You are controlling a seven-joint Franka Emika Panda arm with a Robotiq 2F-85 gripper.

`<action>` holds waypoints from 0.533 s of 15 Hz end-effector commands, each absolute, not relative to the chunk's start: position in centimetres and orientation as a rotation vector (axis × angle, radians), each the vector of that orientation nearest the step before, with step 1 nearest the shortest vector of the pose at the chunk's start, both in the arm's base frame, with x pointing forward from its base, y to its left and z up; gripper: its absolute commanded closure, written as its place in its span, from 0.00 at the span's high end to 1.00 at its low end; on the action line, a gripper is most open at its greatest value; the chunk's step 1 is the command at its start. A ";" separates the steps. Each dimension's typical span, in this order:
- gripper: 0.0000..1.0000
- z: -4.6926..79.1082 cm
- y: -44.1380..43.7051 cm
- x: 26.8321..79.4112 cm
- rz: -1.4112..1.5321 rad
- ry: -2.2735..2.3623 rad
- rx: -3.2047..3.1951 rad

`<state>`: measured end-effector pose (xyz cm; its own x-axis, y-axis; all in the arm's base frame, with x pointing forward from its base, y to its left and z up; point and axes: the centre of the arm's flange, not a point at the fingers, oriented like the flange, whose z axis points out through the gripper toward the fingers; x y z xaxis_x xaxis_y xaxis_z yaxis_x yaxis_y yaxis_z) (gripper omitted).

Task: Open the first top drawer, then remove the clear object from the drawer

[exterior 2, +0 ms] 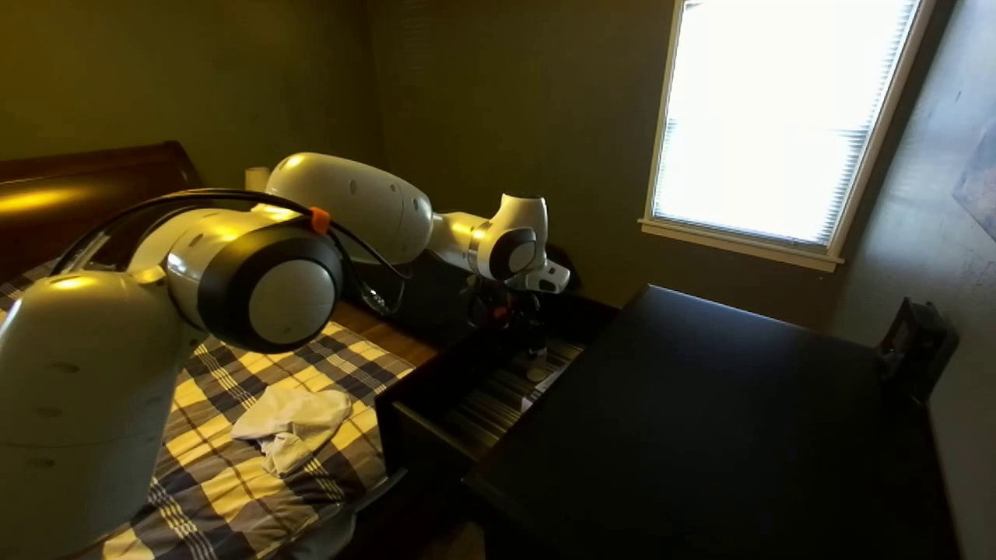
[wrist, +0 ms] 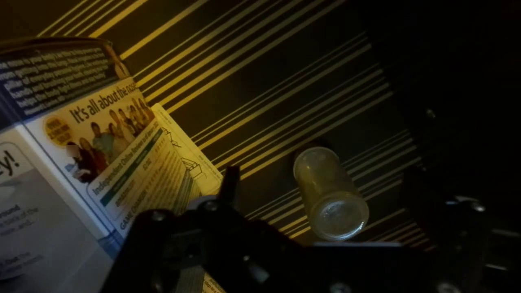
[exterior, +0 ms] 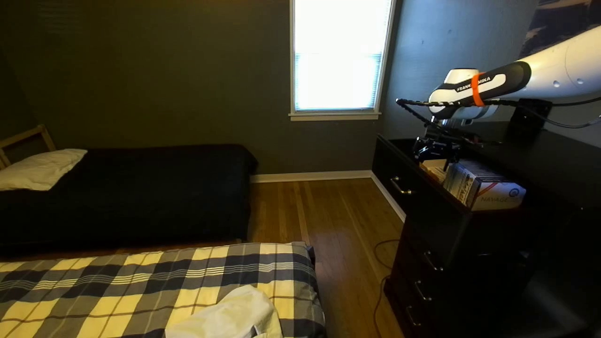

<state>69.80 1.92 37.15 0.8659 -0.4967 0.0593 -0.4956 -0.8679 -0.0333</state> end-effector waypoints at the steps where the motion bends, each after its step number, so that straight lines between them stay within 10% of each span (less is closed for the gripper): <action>1: 1.00 36.0 1.3 72.4 -0.011 0.799 -2.973; 8: 1.00 34.2 0.7 74.9 0.026 0.854 -2.943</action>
